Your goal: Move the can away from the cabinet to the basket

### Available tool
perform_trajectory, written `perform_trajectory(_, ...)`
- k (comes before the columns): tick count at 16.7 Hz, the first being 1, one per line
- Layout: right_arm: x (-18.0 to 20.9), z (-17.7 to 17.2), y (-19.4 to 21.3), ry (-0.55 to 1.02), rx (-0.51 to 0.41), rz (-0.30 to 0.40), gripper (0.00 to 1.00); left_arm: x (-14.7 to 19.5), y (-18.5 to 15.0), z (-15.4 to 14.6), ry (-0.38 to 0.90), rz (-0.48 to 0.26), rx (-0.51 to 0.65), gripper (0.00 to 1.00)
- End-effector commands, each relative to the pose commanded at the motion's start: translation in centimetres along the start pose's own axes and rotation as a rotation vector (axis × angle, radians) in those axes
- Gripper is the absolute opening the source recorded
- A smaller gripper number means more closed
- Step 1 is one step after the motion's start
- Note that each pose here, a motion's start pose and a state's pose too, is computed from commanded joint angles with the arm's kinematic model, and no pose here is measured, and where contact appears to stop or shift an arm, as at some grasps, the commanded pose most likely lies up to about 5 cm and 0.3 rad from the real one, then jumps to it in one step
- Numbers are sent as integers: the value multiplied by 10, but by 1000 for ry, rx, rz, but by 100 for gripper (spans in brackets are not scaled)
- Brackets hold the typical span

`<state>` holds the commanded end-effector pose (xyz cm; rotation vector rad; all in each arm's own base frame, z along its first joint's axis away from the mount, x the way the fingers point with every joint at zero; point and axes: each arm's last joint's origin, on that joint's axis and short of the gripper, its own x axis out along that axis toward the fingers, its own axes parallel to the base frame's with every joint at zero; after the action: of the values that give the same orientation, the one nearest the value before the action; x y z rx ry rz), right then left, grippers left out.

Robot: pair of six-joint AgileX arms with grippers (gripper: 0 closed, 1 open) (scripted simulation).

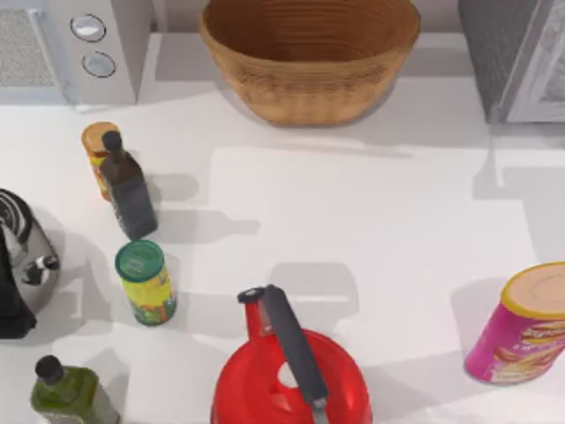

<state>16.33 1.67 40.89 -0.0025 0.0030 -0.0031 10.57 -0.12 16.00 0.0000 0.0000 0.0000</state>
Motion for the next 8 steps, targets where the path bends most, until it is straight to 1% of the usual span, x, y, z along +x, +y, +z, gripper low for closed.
perform_trajectory(4,39,54,12,-1,1,1,100,0,0,0,0,0,0,100)
perform_trajectory(8,72,87,23,-3,2,2,100,0,0,0,0,0,0,100)
